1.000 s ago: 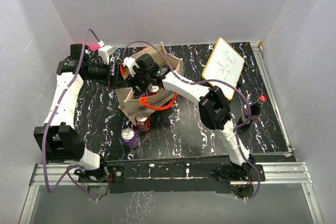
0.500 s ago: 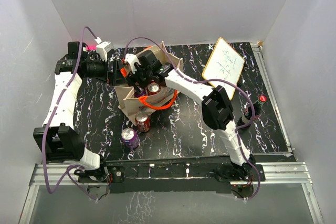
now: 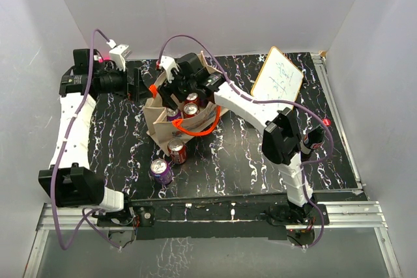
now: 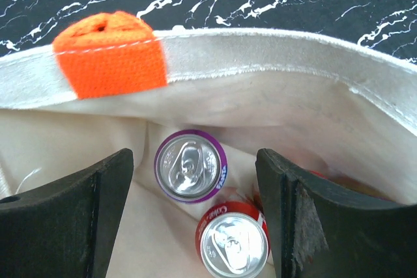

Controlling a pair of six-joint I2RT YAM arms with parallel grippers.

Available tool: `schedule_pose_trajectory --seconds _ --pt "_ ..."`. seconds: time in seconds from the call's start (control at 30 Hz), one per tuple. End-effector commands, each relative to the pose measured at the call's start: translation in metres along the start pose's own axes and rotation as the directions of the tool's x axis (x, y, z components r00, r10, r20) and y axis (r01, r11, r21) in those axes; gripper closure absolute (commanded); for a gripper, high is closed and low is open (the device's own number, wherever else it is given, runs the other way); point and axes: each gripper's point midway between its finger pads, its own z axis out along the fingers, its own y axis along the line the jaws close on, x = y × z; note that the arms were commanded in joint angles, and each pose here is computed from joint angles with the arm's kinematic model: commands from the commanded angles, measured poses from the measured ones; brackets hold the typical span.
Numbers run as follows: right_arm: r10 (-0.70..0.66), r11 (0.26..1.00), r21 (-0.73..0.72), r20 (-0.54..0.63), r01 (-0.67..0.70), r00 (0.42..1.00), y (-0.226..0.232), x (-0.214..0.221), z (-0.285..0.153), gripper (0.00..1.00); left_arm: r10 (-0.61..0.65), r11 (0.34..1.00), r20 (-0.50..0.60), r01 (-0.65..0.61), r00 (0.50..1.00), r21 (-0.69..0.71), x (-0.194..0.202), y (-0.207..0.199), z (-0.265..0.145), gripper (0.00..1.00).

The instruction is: Place the beverage into the canvas bag

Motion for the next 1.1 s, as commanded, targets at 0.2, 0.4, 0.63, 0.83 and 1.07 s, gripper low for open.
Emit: schedule_pose_trajectory --seconds 0.2,0.4,0.63,0.83,1.07 --pt "-0.079 0.996 0.060 0.157 0.070 0.984 -0.001 -0.063 -0.067 0.21 0.084 0.988 0.065 -0.075 0.994 -0.135 -0.001 -0.015 -0.058 0.03" --pt "-0.098 0.992 0.100 0.203 0.079 0.974 -0.004 -0.084 -0.089 0.21 0.165 0.977 -0.023 -0.166 0.986 -0.131 0.037 -0.029 -0.073 0.03" --pt "-0.063 0.997 0.057 0.251 0.050 0.966 0.009 -0.101 -0.103 0.21 0.203 0.970 -0.097 -0.214 0.974 -0.116 0.076 -0.048 -0.089 0.03" --pt "-0.040 0.997 0.069 0.273 0.022 0.961 0.011 -0.103 -0.115 0.20 0.246 0.964 -0.170 -0.259 0.954 -0.060 0.105 -0.061 -0.099 0.04" --pt "-0.025 0.982 0.188 0.309 -0.035 0.951 -0.009 -0.113 -0.140 0.19 0.401 0.916 -0.230 -0.396 0.887 0.066 0.129 -0.070 -0.103 0.04"
